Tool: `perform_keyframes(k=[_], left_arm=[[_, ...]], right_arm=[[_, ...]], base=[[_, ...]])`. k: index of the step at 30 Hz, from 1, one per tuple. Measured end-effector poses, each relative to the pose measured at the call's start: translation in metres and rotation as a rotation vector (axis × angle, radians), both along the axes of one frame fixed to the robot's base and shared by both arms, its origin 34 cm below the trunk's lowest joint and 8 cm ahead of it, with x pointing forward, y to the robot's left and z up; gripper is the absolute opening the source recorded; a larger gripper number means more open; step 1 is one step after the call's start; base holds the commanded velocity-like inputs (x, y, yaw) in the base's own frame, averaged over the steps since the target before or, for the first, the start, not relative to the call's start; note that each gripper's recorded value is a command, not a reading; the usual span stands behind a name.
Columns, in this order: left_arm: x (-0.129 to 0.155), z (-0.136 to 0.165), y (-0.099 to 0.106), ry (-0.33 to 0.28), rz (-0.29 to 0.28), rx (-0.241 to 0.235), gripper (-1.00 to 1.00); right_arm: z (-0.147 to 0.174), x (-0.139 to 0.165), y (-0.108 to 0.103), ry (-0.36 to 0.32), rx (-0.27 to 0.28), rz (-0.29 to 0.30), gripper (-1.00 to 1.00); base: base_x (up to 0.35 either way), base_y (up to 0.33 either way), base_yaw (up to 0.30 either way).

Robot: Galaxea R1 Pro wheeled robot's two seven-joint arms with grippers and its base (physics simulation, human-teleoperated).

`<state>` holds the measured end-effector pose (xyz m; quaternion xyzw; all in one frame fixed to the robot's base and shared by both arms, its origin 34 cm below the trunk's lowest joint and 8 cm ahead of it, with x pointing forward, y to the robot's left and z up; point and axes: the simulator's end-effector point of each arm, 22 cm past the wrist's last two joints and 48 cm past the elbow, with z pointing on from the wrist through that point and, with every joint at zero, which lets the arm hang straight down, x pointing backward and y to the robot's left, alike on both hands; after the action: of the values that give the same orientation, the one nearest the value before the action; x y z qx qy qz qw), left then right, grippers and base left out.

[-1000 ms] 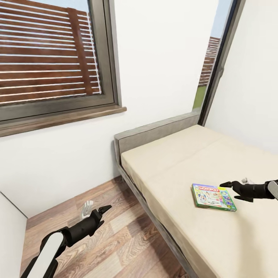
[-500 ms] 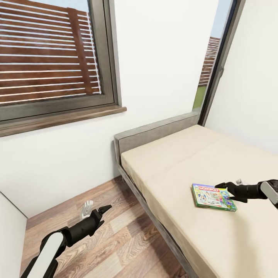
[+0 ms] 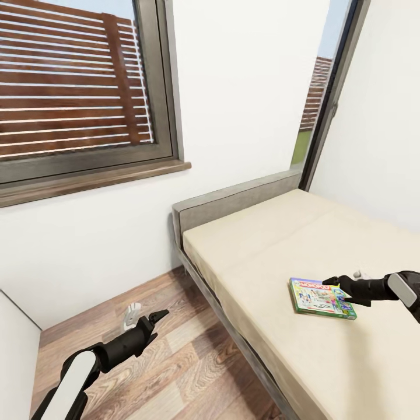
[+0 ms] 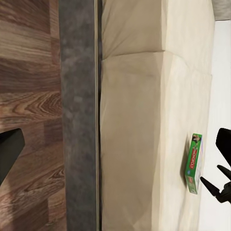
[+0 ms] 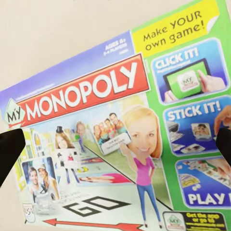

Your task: Put all the toys in the child's room - the three board games (two on the bed and one on the table), the two jigsaw puzzles on the table, and the tennis ball on the table - inside the toy box on the table in the child's room.

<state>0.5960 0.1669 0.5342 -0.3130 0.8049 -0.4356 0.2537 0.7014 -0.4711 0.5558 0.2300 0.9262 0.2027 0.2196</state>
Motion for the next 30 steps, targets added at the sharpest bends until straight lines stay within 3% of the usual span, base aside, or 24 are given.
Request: perform_keyframes(k=[20, 30], left_arm=[[0.001, -0.002, 0.0, 0.003, 0.0, 0.002, 1.0], [0.001, -0.003, 0.0, 0.003, -0.001, 0.004, 1.0]], right_arm=[[0.001, 0.001, -0.002, -0.003, 0.019, -0.013, 1.0], [0.001, -0.004, -0.017, 0.006, -0.015, -0.022, 1.0]], base=[[0.0, 0.0, 0.0], [0.0, 0.0, 0.0]])
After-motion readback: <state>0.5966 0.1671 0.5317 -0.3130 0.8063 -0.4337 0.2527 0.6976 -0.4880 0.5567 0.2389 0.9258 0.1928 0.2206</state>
